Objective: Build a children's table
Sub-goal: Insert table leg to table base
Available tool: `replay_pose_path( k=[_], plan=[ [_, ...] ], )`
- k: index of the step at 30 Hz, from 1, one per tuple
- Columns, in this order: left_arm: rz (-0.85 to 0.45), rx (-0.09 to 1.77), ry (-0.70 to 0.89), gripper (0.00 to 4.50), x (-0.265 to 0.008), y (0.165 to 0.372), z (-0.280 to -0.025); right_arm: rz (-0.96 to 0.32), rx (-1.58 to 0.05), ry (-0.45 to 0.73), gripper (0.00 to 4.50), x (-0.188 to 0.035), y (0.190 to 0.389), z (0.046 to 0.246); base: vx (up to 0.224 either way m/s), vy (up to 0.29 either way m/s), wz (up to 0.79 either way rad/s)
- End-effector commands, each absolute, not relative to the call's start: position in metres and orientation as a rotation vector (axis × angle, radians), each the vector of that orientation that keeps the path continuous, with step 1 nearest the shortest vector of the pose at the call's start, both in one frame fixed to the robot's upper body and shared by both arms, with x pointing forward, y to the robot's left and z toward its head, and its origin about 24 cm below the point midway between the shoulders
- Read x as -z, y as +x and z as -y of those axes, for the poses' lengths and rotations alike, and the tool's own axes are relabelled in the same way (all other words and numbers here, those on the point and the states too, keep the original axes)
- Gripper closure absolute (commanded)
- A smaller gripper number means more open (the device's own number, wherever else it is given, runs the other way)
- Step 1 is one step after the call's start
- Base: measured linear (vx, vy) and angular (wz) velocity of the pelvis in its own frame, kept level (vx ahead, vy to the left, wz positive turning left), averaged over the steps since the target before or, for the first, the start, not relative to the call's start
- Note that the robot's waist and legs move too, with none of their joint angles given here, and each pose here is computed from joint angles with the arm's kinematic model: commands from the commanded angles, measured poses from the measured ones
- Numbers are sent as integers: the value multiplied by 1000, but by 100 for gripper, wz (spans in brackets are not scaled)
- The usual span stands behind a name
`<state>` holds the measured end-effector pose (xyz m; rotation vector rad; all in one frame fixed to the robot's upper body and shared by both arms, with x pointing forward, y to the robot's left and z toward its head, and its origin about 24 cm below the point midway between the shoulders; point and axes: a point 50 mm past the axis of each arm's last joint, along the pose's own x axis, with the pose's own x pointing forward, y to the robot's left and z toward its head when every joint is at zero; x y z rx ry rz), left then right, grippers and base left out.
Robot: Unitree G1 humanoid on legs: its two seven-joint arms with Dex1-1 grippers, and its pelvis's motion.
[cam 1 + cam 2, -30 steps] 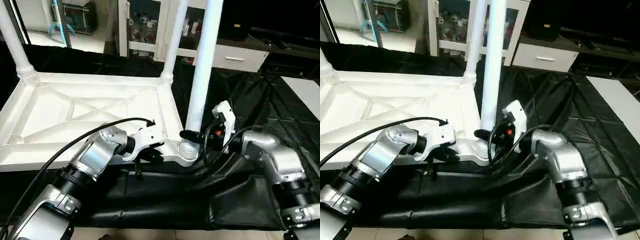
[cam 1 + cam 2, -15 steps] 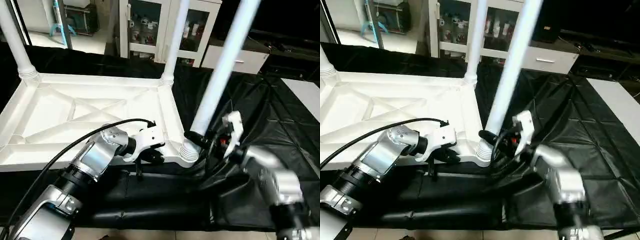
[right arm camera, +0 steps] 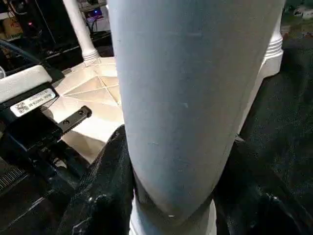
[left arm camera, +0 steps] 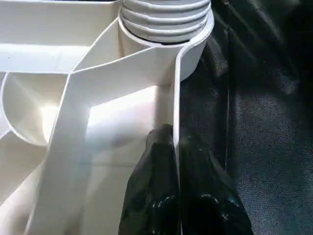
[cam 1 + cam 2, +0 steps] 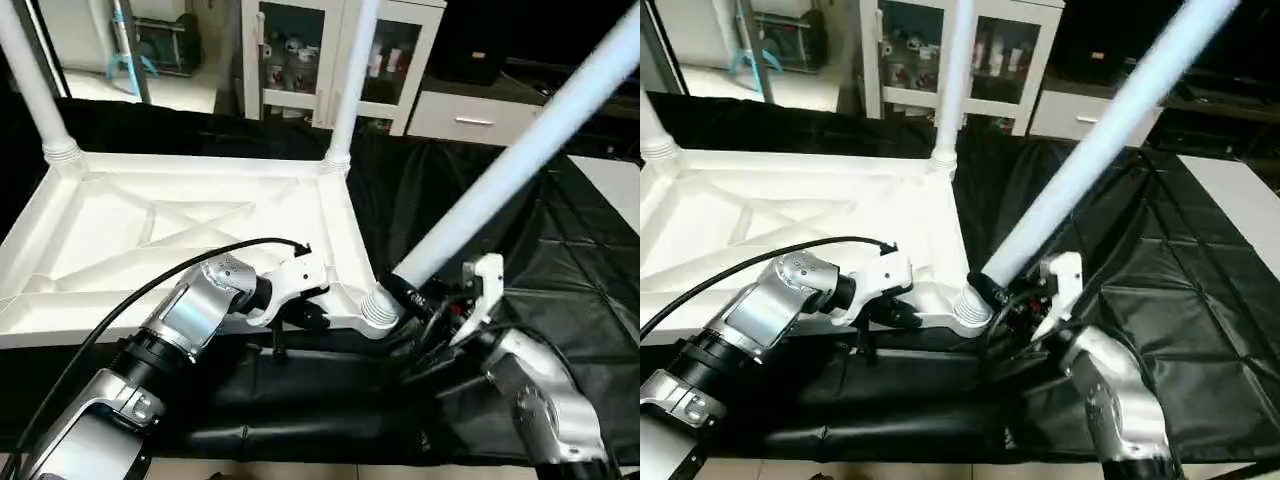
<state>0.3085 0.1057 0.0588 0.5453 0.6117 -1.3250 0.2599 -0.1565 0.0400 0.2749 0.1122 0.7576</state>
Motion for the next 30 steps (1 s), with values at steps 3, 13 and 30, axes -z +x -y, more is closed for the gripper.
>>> replay_pose_path(
  k=[3, 13, 30],
  plan=[
    [-658, 1291, 554, 450, -51, 309, -109, -328, -813, 158, 264, -11, 246, 154, 0, 0, 0],
    [-658, 1280, 558, 450, -52, 311, -111, -537, -971, 23, 265, -3, 242, 153, 0, 0, 0],
    [-659, 1298, 559, 450, -54, 311, -112, -578, -901, 90, 265, -16, 281, 157, 0, 0, 0]
  ],
)
